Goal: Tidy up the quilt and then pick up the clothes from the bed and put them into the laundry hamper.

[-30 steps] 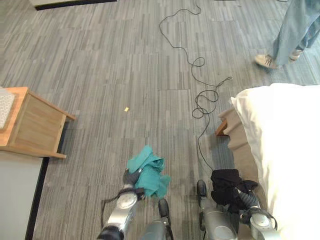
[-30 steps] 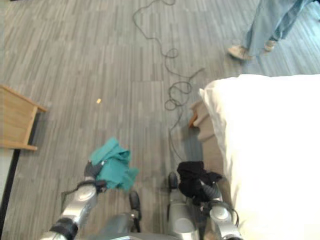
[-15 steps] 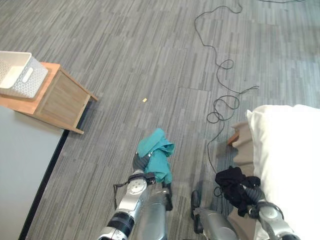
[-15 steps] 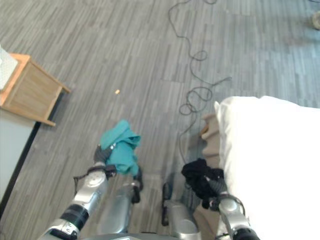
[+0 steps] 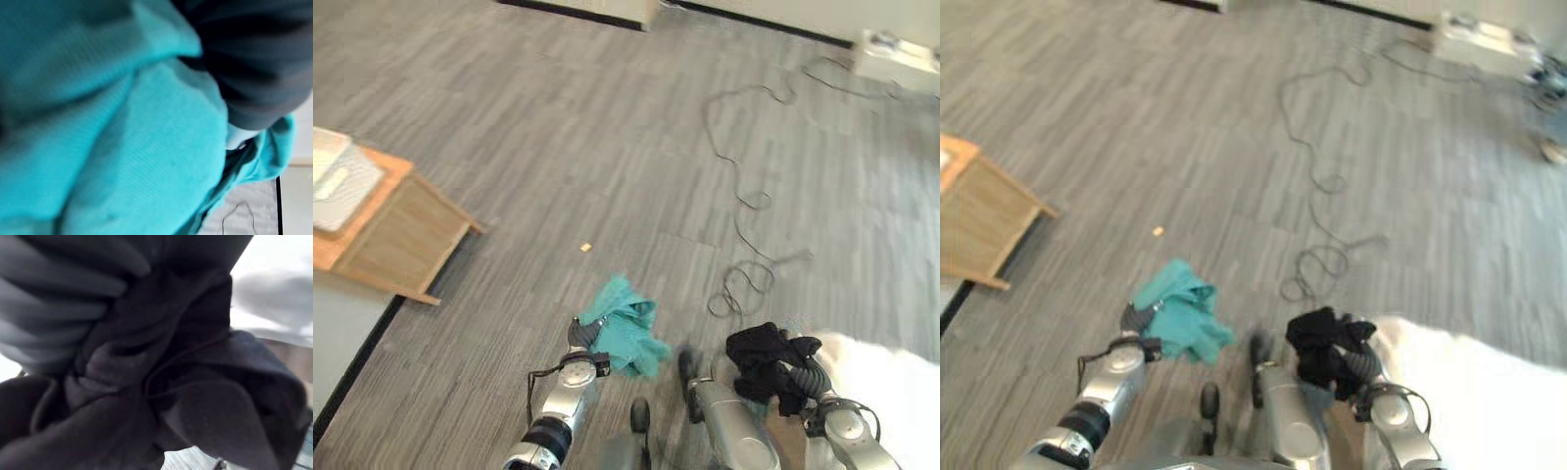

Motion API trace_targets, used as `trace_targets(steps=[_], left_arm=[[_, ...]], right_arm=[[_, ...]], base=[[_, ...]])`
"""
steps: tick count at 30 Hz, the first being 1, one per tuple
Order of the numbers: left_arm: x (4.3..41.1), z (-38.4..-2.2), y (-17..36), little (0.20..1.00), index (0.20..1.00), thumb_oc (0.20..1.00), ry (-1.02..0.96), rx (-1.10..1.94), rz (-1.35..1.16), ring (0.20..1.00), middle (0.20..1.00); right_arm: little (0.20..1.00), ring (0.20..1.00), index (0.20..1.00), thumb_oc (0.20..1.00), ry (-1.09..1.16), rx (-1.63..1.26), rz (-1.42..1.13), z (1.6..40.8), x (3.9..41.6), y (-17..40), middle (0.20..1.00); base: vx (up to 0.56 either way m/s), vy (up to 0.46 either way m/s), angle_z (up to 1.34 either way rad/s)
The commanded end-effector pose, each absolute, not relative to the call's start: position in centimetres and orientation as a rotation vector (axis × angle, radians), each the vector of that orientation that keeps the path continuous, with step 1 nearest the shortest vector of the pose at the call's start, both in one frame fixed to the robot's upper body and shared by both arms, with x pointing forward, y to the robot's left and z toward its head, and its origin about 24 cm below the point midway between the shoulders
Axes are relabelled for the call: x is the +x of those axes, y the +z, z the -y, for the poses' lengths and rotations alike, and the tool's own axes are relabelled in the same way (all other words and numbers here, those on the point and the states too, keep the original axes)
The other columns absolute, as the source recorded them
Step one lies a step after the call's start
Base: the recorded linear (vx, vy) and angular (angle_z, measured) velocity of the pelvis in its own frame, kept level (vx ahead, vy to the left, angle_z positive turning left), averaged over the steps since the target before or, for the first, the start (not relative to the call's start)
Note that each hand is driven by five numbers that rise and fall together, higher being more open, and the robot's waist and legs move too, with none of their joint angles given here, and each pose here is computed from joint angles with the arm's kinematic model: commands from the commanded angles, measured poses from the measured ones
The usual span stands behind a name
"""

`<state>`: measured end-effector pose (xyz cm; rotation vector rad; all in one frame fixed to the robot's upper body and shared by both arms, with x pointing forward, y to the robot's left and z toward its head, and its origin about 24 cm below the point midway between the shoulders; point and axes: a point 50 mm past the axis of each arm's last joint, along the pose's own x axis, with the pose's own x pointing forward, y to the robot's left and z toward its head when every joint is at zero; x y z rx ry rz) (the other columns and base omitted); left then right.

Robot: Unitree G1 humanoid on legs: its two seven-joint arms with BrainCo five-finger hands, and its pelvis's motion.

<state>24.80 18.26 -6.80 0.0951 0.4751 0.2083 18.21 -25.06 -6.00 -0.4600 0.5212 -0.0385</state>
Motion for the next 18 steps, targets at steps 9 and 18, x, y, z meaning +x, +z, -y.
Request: trace_targets(steps=[9, 18], left_arm=[[19.3, -20.7, -10.1, 0.2, 0.2, 0.2, 0.278, 0.07, -0.618, 0.2, 0.2], [18.5, -22.1, -10.0, 0.2, 0.2, 0.2, 0.322, 0.09, -0.622, 0.2, 0.2]], right_arm=[[0.2, 0.2, 0.2, 0.2, -0.04, -0.53, -0.331, 26.3, 22.2, -2.0, 0.2], [0.2, 0.2, 0.2, 0.2, -0.084, -0.538, -0.372, 26.7, 22.3, -2.7, 0.2]], base=[[0.45, -0.454, 0.85], [0.56, -0.071, 0.78]])
